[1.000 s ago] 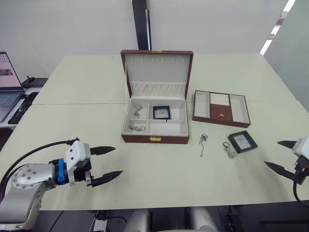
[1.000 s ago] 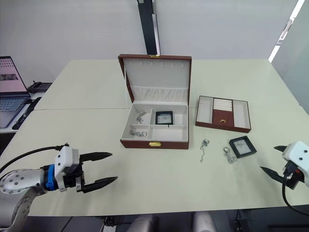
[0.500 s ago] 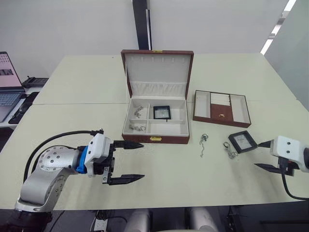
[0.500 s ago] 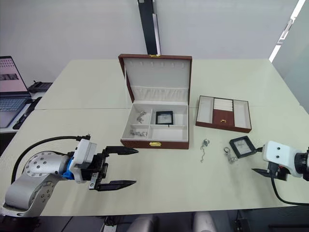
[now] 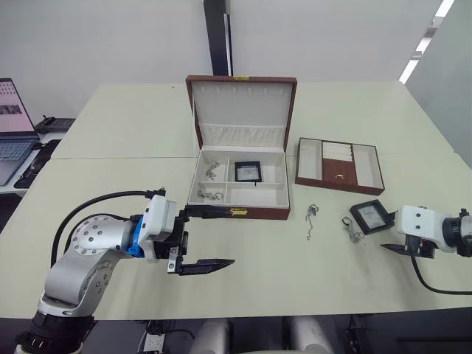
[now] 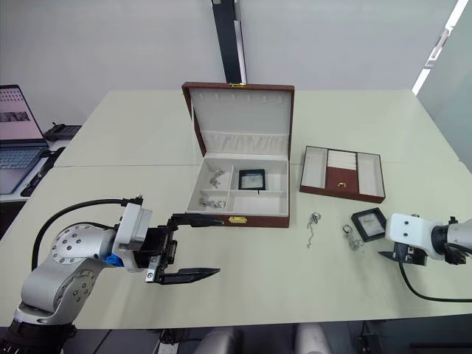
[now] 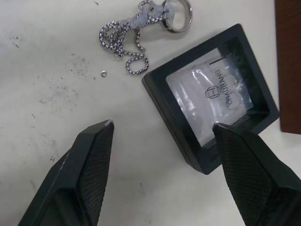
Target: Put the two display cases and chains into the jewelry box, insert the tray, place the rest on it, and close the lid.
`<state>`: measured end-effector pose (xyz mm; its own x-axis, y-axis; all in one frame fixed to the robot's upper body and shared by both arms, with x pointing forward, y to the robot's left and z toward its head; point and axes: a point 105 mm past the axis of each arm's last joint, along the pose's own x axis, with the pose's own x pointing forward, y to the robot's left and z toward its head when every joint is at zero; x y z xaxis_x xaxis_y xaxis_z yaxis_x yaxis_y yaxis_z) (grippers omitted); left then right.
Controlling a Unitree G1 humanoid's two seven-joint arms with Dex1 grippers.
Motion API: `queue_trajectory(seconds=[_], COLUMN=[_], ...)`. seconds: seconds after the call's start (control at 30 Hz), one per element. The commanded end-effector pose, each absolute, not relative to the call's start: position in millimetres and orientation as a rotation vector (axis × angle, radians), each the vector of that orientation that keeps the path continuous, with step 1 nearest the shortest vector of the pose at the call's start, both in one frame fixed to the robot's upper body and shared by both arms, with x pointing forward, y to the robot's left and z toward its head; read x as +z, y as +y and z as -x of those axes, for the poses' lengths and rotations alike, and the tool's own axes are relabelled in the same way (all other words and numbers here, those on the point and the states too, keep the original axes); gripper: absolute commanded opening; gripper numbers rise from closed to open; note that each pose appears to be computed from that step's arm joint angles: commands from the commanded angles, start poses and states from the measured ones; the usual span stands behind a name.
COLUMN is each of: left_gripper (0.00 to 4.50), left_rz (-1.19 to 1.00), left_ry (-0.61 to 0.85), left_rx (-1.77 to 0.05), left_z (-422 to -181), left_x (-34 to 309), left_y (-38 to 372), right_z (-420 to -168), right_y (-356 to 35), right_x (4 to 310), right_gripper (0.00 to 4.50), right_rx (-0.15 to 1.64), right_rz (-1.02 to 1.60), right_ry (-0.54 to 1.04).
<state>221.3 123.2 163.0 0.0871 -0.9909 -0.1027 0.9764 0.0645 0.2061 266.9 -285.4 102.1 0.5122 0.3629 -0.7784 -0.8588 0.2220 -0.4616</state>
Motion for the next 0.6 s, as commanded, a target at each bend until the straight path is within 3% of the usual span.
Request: queue_trajectory(seconds=[0.03, 0.47, 0.53, 0.6], left_gripper=[4.5, 4.5, 4.5, 4.5], left_rz=[-0.264, -0.287, -0.292, -0.299], left_ry=[-0.118, -0.123, -0.123, -0.124], left_rx=[-1.52, -1.515, -1.513, -1.504], left_z=[-217.4, -223.0, -224.2, -226.4], left_x=[172.1, 175.9, 176.6, 177.6], left_y=[115.4, 113.7, 114.2, 115.6], right_z=[-272.6, -273.7, -273.6, -272.6], right_y=[-283.4, -284.0, -284.5, -285.6], right_x=[107.7, 102.4, 104.0, 107.6], right_gripper=[3.55, 0.32, 0.05, 0.05], right_rx=[0.906, 0.924, 0.928, 0.93], right_rz=[1.041, 1.046, 1.042, 1.021], right_ry=[0.545, 0.532, 0.535, 0.544])
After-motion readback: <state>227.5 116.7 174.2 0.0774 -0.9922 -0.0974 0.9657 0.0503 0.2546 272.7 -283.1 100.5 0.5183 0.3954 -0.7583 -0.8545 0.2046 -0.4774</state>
